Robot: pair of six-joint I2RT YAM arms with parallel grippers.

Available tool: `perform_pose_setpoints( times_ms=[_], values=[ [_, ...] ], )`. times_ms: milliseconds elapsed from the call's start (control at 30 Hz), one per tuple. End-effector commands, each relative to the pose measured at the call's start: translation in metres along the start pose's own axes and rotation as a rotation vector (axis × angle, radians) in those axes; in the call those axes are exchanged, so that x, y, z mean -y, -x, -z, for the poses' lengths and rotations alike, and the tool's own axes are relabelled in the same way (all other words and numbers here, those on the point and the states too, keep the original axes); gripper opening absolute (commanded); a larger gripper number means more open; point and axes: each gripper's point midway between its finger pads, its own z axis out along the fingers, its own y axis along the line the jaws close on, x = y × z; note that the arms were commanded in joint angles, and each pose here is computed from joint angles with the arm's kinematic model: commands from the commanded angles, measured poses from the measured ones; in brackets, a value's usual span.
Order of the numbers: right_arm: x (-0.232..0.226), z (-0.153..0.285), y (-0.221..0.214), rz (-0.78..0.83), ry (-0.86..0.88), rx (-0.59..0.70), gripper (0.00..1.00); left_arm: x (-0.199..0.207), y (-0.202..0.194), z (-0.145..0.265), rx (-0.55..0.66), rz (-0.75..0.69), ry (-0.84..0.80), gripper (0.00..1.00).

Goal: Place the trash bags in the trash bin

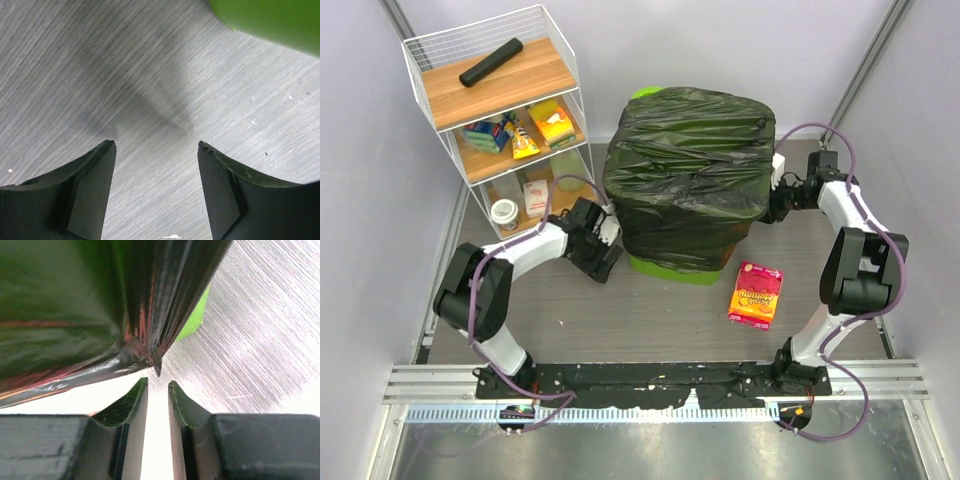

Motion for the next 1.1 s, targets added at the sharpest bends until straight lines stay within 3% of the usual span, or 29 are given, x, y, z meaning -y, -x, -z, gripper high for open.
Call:
perform_pose_setpoints(
  times_ms=[0,233,300,533,633,800,933,1067],
  values=[
    [-0.009,0.029,0.019,0.058,-0.069,-0.02,0.31,0.006,0.016,0.038,0.081,-0.07,0.0,0.7],
    [-0.011,0.067,0.045,0.087,-0.193,-0.021,0.59,-0.006,0.022,0.103,0.193,-0.057,0.067,0.72],
    [-0.007,0.083,0.053,0.097,-0.261,-0.032,0.63,-0.016,0.026,0.13,0.244,-0.042,0.103,0.72],
    [-0.006,0.153,0.084,0.103,-0.515,-0.063,0.66,-0.045,0.061,0.237,0.435,-0.022,0.268,0.74],
    [-0.026,0.171,0.099,0.12,-0.527,-0.044,0.67,-0.039,0.088,0.271,0.537,-0.01,0.259,0.74],
    [-0.081,0.187,0.103,0.134,-0.441,-0.056,0.68,-0.024,0.128,0.288,0.635,0.026,0.141,0.74],
    [-0.107,0.201,0.098,0.138,-0.459,-0.069,0.68,0.001,0.148,0.285,0.69,0.032,-0.013,0.74],
    [-0.124,0.212,0.096,0.129,-0.488,-0.072,0.69,0.016,0.165,0.279,0.722,0.018,-0.064,0.74]
  ],
)
